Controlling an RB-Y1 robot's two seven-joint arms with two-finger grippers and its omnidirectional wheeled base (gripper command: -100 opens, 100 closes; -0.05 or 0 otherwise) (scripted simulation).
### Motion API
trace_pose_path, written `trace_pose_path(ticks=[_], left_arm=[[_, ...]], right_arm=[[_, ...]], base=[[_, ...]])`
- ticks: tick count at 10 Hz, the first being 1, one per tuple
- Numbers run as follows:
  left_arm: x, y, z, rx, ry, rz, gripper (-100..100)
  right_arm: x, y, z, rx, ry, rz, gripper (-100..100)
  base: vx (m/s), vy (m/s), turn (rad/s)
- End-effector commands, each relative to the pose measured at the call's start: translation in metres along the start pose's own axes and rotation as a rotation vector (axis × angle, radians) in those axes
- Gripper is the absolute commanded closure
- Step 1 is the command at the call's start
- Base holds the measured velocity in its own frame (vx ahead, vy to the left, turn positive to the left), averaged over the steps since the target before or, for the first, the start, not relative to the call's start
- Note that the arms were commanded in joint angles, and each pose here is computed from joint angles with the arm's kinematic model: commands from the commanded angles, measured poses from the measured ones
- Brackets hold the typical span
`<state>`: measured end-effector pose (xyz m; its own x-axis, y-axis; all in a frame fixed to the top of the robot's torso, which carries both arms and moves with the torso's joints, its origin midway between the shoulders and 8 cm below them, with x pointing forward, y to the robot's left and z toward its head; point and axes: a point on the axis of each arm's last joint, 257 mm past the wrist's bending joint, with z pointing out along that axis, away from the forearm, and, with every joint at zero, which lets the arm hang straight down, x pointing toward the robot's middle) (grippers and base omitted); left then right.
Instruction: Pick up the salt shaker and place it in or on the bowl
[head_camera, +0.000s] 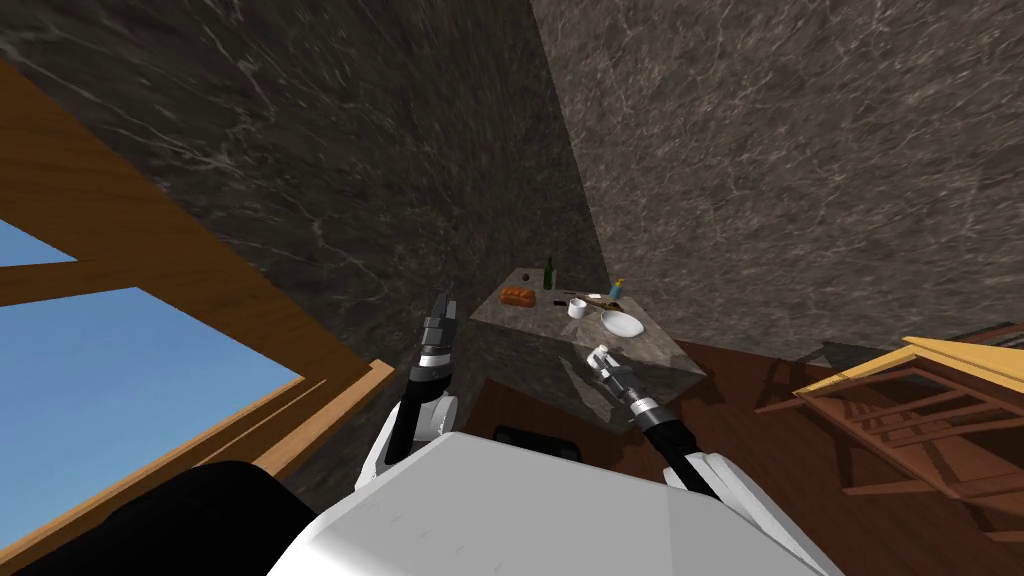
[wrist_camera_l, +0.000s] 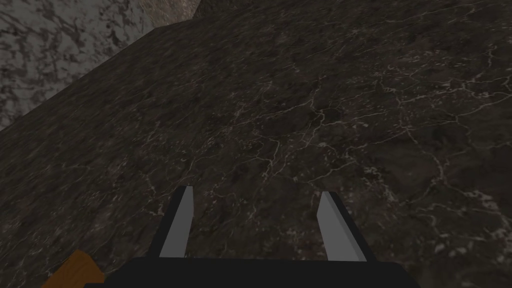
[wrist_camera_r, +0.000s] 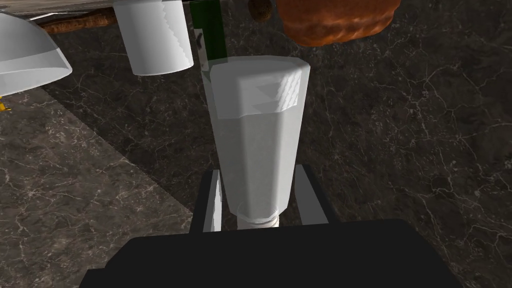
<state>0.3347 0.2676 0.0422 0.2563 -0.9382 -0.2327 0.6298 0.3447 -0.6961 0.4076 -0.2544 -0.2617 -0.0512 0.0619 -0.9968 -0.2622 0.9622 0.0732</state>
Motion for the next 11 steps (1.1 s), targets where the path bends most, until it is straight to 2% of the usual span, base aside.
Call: trace_pose_path(ticks=[1, 3, 4, 7, 8, 11], left_arm=[[0.0, 0.0, 0.0, 0.0, 0.0, 0.0, 0], [0.0, 0.0, 0.0, 0.0, 0.0, 0.0, 0], [0.0, 0.0, 0.0, 0.0, 0.0, 0.0, 0], [0.0, 0.0, 0.0, 0.0, 0.0, 0.0, 0], [0.0, 0.0, 0.0, 0.0, 0.0, 0.0, 0], [0.0, 0.0, 0.0, 0.0, 0.0, 0.0, 0]], right_arm=[[-0.005, -0.004, -0.001, 0.005, 0.002, 0.024, 100], [-0.007, -0.019, -0.002, 0.024, 0.021, 0.027, 100], [-0.008, -0.024, -0.002, 0.031, 0.028, 0.024, 100], [-0.012, -0.052, -0.001, 0.068, 0.055, -0.004, 100], [-0.017, -0.069, 0.0, 0.092, 0.066, -0.025, 100], [-0.028, -0.096, 0.002, 0.131, 0.076, -0.062, 100]], base=[[-0.175, -0.107, 0.098], [-0.107, -0.093, 0.102], [0.017, -0.076, 0.07], [0.104, -0.088, 0.097], [0.143, -0.122, 0.138], [0.174, -0.119, 0.094]])
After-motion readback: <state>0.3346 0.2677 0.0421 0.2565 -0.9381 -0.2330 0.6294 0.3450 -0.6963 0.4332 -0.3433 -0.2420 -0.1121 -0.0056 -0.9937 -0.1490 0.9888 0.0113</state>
